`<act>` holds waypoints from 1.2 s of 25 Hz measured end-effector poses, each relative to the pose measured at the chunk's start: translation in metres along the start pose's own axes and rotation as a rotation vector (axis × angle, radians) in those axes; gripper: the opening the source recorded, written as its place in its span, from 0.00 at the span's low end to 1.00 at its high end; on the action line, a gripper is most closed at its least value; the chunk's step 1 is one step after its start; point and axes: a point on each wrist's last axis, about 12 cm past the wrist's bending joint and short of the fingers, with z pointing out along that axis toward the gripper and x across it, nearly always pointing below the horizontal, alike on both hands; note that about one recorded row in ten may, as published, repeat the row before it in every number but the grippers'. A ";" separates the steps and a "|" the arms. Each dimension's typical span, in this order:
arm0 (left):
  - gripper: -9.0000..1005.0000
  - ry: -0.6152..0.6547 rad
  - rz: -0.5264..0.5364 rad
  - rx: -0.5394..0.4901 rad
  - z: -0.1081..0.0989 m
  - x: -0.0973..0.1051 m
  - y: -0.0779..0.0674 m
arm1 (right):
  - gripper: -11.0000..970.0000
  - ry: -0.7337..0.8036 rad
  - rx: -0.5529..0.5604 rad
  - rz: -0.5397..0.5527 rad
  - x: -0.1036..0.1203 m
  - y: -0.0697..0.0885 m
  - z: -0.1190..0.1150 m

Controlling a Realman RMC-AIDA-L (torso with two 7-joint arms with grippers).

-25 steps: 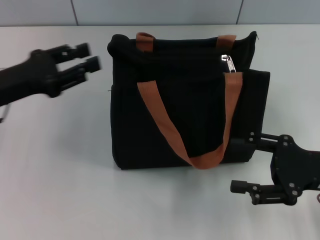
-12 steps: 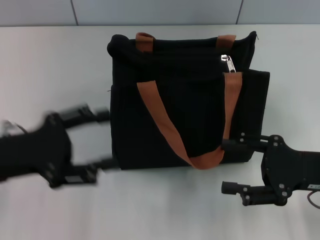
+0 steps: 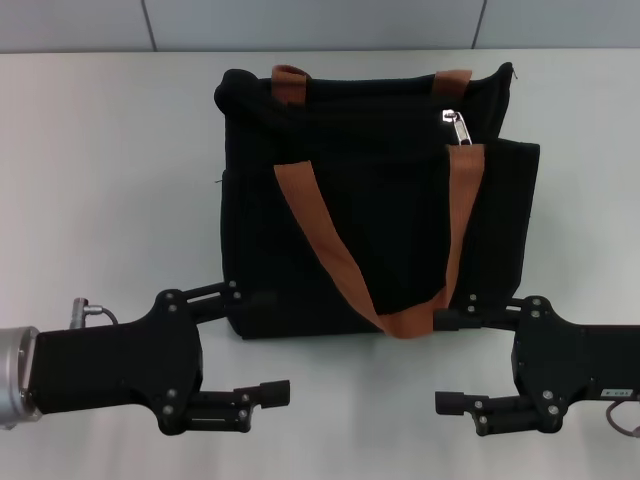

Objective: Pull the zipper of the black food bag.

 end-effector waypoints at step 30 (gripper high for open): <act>0.82 0.057 -0.014 0.022 0.005 0.002 0.004 | 0.82 -0.022 -0.006 -0.004 -0.003 0.001 -0.001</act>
